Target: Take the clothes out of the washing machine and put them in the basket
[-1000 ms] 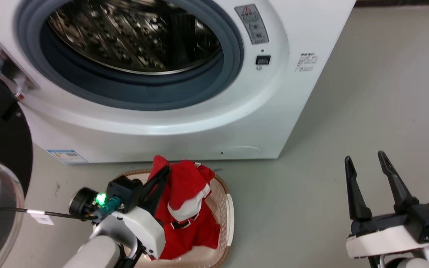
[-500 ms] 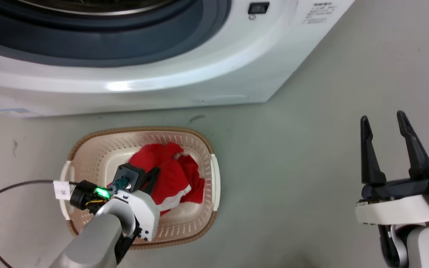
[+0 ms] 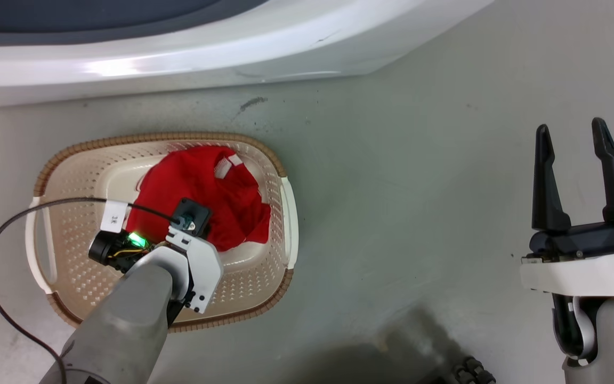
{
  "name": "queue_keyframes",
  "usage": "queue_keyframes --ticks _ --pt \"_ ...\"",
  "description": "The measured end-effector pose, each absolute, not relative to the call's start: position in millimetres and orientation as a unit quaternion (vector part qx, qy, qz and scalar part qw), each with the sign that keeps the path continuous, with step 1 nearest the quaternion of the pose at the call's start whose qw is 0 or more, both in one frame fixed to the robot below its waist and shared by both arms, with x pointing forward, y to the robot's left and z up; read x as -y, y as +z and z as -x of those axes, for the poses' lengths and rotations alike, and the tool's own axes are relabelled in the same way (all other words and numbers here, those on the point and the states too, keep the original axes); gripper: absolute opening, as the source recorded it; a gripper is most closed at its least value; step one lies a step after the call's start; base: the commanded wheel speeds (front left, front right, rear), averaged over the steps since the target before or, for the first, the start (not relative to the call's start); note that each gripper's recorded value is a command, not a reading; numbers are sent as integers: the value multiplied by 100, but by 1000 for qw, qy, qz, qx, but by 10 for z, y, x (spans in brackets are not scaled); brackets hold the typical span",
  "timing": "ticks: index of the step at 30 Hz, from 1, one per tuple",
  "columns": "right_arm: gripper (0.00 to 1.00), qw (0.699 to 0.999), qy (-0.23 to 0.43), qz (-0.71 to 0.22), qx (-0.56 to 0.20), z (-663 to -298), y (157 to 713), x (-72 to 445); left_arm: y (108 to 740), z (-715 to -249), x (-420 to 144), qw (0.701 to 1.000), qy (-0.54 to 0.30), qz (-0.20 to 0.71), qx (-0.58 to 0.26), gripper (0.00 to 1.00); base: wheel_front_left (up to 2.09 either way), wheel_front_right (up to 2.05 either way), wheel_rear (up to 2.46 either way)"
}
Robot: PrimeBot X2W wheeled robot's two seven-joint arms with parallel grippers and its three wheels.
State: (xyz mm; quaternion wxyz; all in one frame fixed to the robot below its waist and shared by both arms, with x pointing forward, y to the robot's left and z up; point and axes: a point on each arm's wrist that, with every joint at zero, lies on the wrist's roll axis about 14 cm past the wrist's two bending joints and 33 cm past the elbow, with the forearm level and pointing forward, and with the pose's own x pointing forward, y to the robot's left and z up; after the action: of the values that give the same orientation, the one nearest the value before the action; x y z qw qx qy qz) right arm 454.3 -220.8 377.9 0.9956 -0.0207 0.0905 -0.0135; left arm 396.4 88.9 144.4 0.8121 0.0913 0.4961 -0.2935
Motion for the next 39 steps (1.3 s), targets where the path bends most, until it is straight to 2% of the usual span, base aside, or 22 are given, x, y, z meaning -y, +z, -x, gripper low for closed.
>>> queue_keyframes --ticks 6,7,8,13,23,28,39 --pt "100 994 -13 22 -104 -4579 3630 2214 1224 -3796 -939 780 -293 -106 -543 0 0 0 0" --pt "100 994 -12 22 -103 -4588 3630 2208 1218 -3786 -949 778 -291 -107 -546 35 0 0 0" --pt "100 995 -11 22 -100 -4605 3644 2202 1220 -3777 -956 776 -293 -111 -547 100 0 0 0" --pt "100 996 -5 21 -88 -4628 3742 2156 1330 -3812 -956 785 -295 -115 -532 100 0 0 0" --pt "100 998 12 9 -57 -4503 4094 2004 1928 -3979 -885 858 -254 -60 -442 100 0 0 0" --pt "100 999 26 4 -38 -4382 4307 1893 2451 -4229 -847 906 -224 -35 -358 100 0 0 0" --pt "100 999 43 -6 0 -4031 4715 1747 3561 -4233 -1158 971 -144 -25 -191 100 0 0 0"
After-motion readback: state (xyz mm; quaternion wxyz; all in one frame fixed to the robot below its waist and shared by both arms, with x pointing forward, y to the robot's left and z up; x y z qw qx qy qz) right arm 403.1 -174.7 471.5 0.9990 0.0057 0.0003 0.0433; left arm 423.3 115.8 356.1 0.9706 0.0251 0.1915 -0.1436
